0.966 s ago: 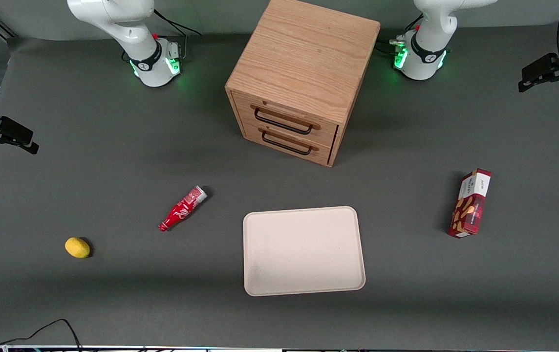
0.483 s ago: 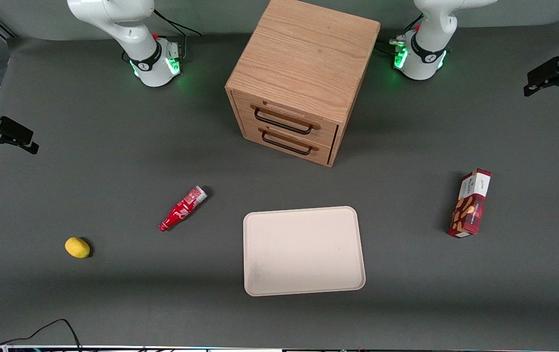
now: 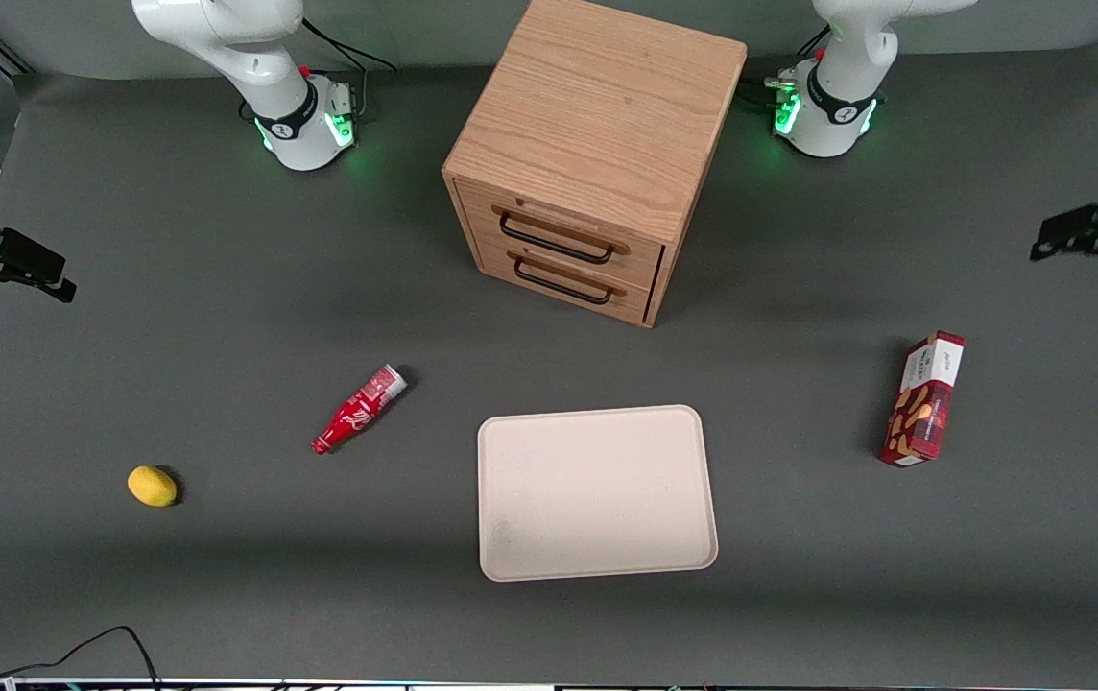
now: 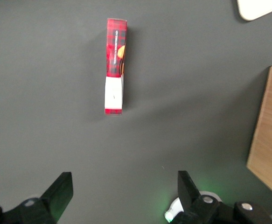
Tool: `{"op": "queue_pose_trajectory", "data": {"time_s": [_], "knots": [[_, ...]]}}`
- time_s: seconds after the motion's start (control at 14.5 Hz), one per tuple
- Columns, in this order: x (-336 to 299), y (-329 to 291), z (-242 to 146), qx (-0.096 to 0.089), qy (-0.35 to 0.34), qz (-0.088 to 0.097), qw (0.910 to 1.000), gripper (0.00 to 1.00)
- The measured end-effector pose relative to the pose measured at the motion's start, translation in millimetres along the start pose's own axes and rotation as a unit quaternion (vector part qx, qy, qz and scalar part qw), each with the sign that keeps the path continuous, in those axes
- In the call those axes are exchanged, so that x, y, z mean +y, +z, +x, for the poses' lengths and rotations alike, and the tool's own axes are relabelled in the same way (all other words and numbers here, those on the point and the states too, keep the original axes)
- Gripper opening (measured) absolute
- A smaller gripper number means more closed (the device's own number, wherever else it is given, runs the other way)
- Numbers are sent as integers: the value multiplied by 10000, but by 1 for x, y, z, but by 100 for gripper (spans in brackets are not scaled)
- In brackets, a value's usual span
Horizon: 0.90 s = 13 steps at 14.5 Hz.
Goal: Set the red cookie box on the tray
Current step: 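Lower the left gripper onto the red shortbread box and close it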
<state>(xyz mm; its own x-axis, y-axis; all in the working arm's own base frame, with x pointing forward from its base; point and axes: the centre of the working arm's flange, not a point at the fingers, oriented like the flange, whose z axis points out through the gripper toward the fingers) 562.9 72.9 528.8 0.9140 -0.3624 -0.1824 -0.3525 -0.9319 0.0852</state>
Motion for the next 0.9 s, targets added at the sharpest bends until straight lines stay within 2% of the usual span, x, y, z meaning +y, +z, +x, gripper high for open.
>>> {"op": "queue_pose_trajectory", "data": {"time_s": [0.14,0.41,0.55,0.9], "knots": [[-17,63,26,87,195,60,9998,100],[-29,169,42,278,314,190,9989,100],[-31,203,48,322,311,193,9988,100],[-37,252,66,565,284,250,9977,100]]}}
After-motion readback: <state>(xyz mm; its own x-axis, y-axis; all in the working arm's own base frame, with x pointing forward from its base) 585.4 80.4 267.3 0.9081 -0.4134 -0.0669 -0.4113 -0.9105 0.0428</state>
